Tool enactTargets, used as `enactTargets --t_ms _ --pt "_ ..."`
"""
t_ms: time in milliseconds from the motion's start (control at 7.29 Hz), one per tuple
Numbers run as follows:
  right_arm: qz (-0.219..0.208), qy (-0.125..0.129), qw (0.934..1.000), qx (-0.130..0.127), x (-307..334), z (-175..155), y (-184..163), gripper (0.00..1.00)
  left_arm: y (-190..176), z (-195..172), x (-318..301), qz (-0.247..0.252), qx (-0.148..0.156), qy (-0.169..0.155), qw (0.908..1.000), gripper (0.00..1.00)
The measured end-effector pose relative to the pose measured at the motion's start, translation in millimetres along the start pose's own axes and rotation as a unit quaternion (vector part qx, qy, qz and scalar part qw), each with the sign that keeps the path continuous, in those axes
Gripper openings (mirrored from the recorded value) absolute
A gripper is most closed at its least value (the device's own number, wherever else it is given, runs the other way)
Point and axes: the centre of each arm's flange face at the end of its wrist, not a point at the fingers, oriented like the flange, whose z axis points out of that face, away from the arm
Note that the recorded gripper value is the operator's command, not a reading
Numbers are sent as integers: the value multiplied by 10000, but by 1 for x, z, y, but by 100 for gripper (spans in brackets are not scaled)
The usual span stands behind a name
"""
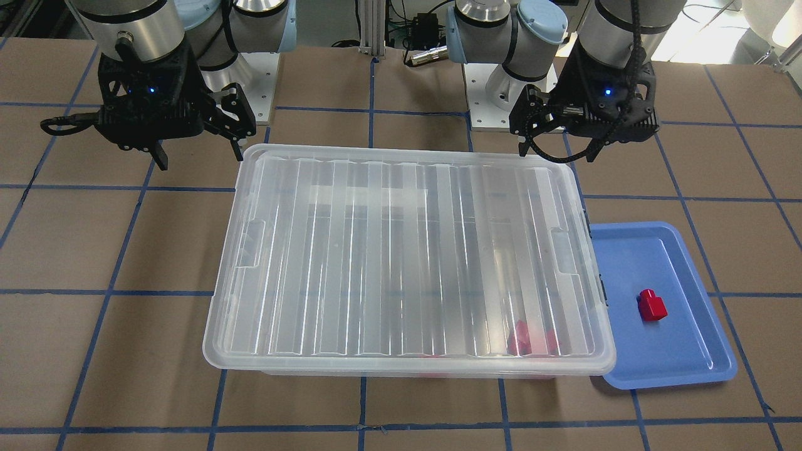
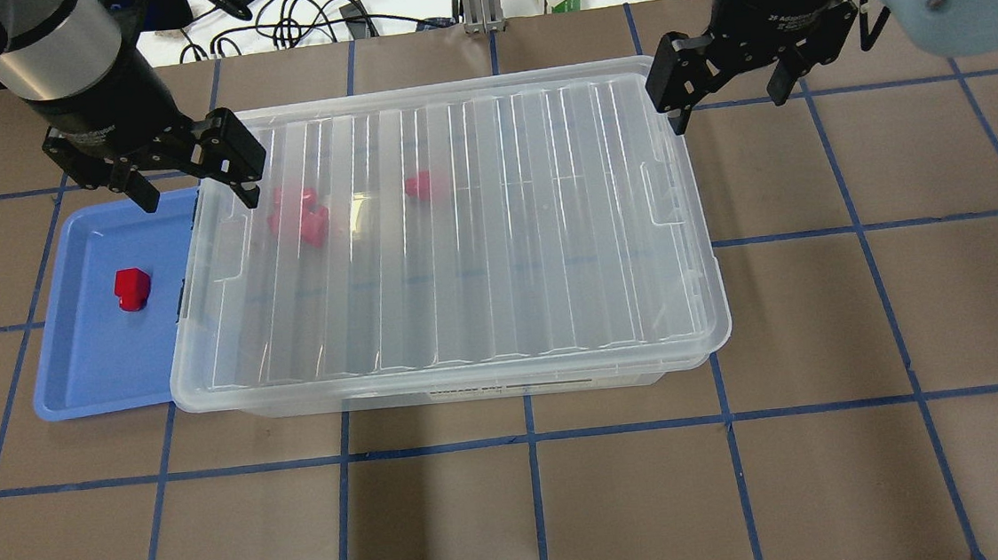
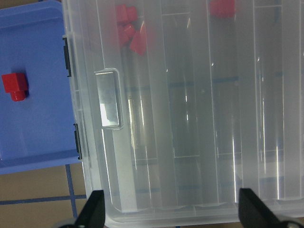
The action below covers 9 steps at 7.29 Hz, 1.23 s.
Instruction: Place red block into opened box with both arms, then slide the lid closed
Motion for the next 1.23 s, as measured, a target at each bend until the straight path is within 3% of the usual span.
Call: enactTargets --t_ms 823,960,1234 --pt "51 -31 10000 -68 3 11 -1 100 -8 5 -3 -15 -62 -40 10000 100" --pt "102 -18 9998 -145 4 27 -2 100 -7 4 -4 -11 -65 -58 10000 100" --pt "195 -2 9997 -133 9 96 -16 100 -6 5 -2 6 -79 -75 9999 100"
